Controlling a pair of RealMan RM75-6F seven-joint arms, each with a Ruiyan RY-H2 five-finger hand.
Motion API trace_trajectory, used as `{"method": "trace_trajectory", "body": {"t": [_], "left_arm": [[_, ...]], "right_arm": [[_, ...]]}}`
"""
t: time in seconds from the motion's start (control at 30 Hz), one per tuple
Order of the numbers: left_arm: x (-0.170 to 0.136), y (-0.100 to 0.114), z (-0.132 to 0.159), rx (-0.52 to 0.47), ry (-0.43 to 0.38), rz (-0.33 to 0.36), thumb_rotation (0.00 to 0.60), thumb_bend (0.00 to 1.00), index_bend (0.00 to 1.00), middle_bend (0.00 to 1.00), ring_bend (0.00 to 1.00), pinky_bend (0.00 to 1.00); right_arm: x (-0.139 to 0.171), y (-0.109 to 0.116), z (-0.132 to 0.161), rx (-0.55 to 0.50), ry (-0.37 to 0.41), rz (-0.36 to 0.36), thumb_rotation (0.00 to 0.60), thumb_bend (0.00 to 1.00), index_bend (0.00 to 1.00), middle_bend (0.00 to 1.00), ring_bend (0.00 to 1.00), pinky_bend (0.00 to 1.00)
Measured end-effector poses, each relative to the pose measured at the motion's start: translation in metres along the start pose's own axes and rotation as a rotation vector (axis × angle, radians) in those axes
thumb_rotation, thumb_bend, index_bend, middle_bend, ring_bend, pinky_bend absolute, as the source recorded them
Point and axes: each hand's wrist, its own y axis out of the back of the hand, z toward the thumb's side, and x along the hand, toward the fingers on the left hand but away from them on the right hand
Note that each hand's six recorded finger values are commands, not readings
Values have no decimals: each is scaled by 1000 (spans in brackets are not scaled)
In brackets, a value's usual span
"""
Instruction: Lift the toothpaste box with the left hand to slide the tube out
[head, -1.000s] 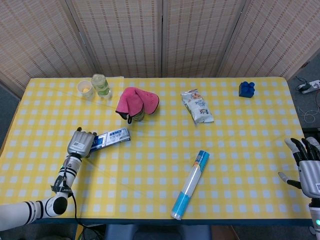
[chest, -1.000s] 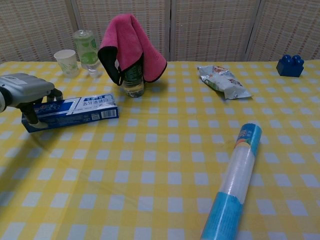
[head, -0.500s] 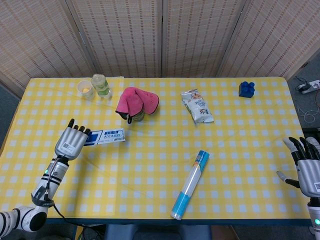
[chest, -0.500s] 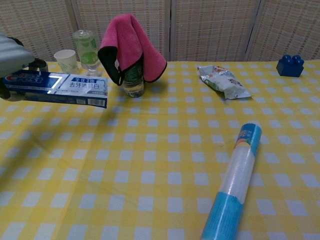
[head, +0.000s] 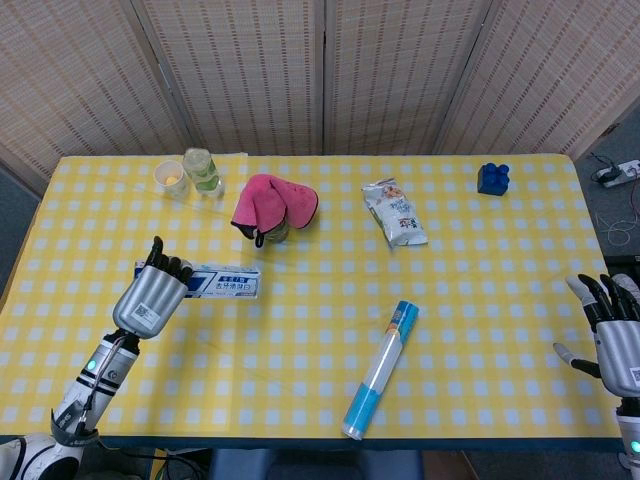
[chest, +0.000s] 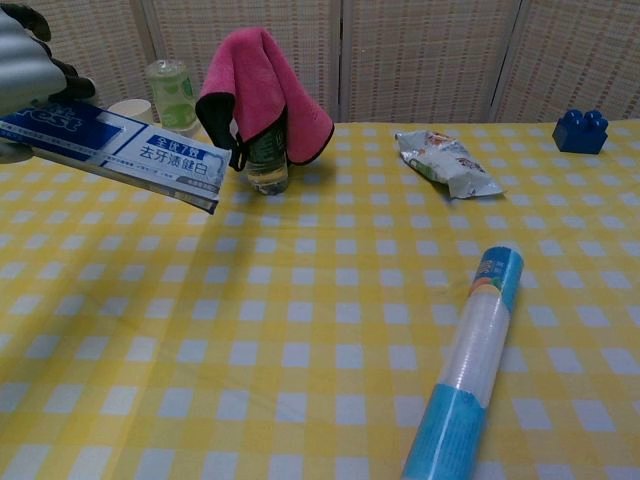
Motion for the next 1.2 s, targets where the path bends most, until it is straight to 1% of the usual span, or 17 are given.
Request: {"method": "trace_trajectory", "body": {"t": [0.17, 0.27, 0.5, 0.63, 0.73, 0.93, 1.03, 1.2], "left_arm": [[0, 10, 4, 117, 13, -17, 600, 283, 384, 496, 477, 182], [1, 15, 7, 157, 18, -24, 600, 283, 381, 496, 476, 182], [1, 18, 7, 180, 34, -45, 600, 282, 377, 496, 476, 182], [-3, 15, 3, 164, 46, -68, 600, 282, 377, 496, 476, 182], [-6, 11, -2, 156, 58, -81, 600, 282, 377, 496, 476, 182], [-17, -4, -18, 139, 93, -133, 600, 283, 377, 496, 476, 182], [-23, -15, -26, 128, 112, -170, 600, 282, 377, 496, 476, 182], [-36, -40, -40, 122, 146, -253, 600, 282, 377, 496, 476, 182]], "right_arm": [[2, 0, -4, -3, -11, -1, 600, 40, 131, 126, 40, 105], [3, -1, -7, -5, -16, -1, 600, 40, 131, 126, 40, 105], [2, -1, -8, -6, -17, 0, 600, 40, 131, 126, 40, 105], [2, -1, -8, -7, -14, -1, 600, 40, 131, 127, 40, 104], [1, -2, -8, -6, -14, 2, 600, 40, 131, 126, 40, 105], [-1, -2, -4, -5, -4, 3, 600, 40, 131, 126, 40, 104], [-4, -3, -1, -2, 9, 6, 600, 40, 131, 126, 40, 105], [-8, -5, 5, -6, 26, 11, 600, 40, 131, 126, 40, 104]]}}
